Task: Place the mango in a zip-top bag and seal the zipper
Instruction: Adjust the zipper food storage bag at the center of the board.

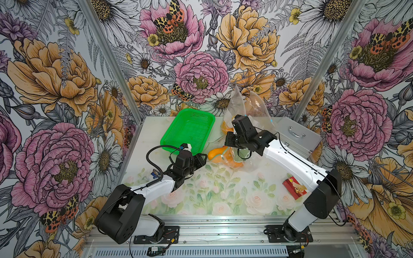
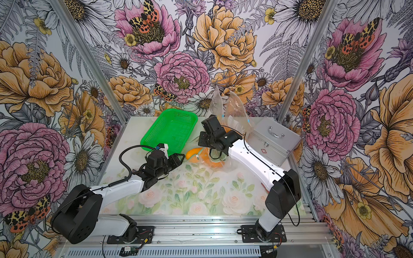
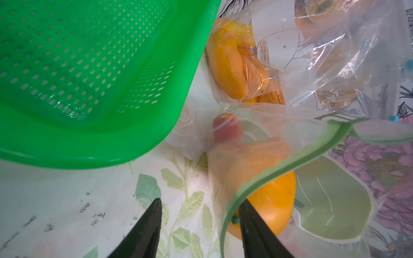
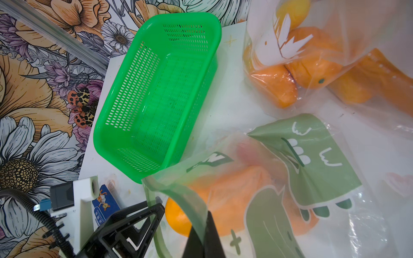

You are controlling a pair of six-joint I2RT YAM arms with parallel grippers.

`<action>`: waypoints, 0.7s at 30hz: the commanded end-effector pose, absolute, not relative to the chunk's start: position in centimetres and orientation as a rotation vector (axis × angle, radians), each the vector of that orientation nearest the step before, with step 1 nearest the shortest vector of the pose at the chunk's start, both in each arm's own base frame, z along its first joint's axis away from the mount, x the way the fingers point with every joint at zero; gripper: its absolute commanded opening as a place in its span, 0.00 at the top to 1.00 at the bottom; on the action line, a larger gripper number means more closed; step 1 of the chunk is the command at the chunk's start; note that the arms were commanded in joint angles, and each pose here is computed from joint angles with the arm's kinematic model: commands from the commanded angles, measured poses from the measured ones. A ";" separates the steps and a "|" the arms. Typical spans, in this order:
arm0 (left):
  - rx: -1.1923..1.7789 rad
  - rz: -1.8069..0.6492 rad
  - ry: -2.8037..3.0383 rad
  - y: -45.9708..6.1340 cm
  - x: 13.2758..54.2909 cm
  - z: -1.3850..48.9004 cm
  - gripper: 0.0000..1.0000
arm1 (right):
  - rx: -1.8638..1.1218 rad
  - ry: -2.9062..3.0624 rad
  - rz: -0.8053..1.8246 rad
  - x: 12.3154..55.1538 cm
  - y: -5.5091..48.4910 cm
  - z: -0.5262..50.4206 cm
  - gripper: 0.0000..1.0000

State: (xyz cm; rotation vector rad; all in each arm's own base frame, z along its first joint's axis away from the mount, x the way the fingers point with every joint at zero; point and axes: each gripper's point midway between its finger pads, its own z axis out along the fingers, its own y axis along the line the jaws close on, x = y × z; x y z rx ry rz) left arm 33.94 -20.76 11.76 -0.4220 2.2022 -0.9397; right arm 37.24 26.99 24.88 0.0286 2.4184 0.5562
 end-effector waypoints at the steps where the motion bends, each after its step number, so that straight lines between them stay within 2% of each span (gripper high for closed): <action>1: -0.385 -1.041 2.118 -22.1 35.2 14.4 0.64 | 0.033 2.385 0.590 37.7 27.7 25.5 1.00; 3: -0.370 -1.053 2.109 -22.5 35.4 14.9 0.79 | 0.033 2.384 0.581 37.6 27.5 25.5 1.00; 6: -0.335 -1.068 2.077 -22.9 35.4 16.4 0.93 | 0.037 2.374 0.562 37.4 26.8 25.7 1.00; 8: -0.301 -1.092 2.048 -23.3 35.3 17.9 0.98 | 0.036 2.362 0.542 37.2 26.1 26.0 1.00; 15: -0.056 -1.255 1.916 -26.8 34.1 26.3 1.00 | -0.003 2.341 0.443 35.3 23.0 27.1 1.00; 21: 0.131 -1.263 1.860 -28.6 33.8 33.1 1.00 | -0.078 2.298 0.425 33.3 21.4 30.3 1.00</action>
